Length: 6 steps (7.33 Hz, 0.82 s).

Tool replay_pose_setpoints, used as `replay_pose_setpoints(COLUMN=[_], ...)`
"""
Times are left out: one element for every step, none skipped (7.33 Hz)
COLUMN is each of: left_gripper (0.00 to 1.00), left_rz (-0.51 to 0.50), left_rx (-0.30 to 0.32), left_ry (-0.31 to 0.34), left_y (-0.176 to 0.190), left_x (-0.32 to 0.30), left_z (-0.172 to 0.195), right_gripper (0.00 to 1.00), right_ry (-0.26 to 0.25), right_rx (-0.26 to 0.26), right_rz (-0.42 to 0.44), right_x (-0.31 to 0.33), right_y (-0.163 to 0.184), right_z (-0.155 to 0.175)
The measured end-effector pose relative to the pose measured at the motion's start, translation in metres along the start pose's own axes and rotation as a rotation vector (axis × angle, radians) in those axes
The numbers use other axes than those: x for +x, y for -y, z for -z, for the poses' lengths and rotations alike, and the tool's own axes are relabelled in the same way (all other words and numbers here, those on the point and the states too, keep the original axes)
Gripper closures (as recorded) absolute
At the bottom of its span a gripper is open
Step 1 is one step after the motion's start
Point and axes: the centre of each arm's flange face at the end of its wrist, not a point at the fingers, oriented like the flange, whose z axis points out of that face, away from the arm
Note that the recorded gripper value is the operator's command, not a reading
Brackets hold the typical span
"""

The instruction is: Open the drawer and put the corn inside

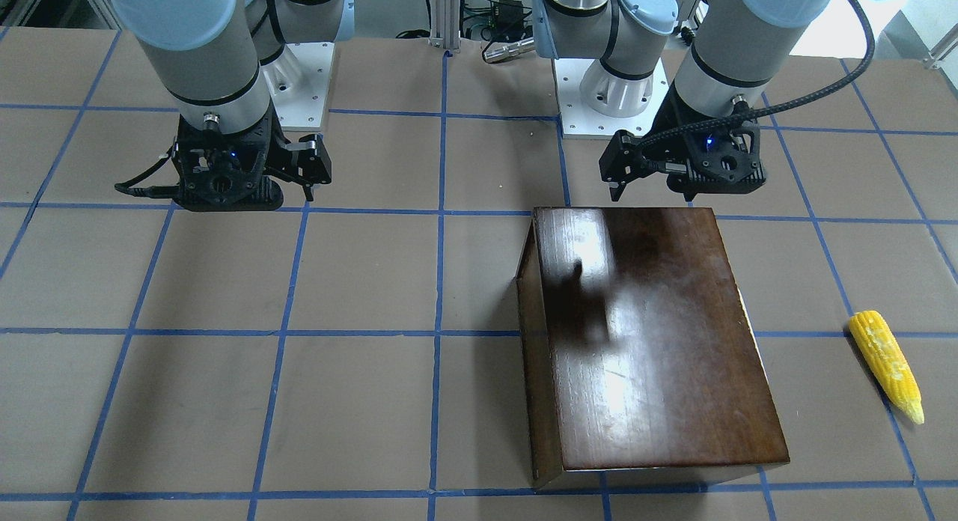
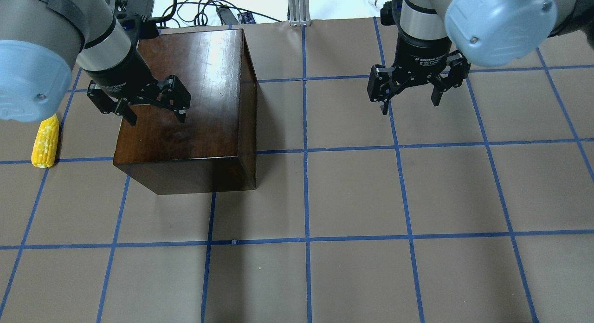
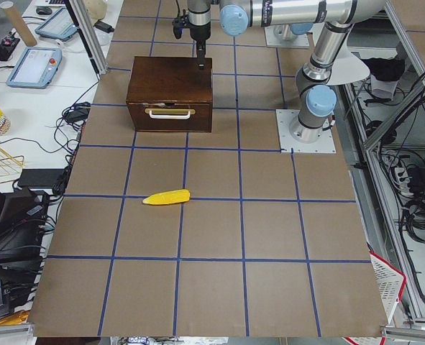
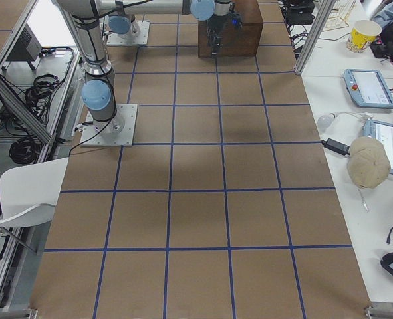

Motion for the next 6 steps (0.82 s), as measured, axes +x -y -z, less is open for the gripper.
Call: replay_pose_setpoints(left_gripper=[0.0,0.0,0.0,0.0,0.0,0.0], left_rz=[-0.001,0.001,0.008,0.015,0.025,0.048], left_rx=[0.001,0.004,0.01,0.015,0.023,0.037], left_ry=[-0.002,-0.005,-0.008,-0.008,-0.003,0.001], left_y=[0.002,0.004,0.006,0.007,0.007,0.009], left_x=[-0.001,-0.003,-0.004,-0.006,-0.01,-0.023], left_z=[0.0,0.0,0.001,0.002,0.006,0.013], right_gripper=[0.0,0.0,0.0,0.0,0.0,0.0], right_ry=[0.0,0.0,0.0,0.0,0.0,0.0], right_rx=[0.0,0.0,0.0,0.0,0.0,0.0], right_rz=[0.0,0.0,-0.001,-0.001,-0.001,0.0], right_x=[0.0,0.0,0.0,0.0,0.0,0.0], right_y=[0.0,0.0,0.0,0.0,0.0,0.0], right_z=[0.0,0.0,0.0,0.0,0.0,0.0])
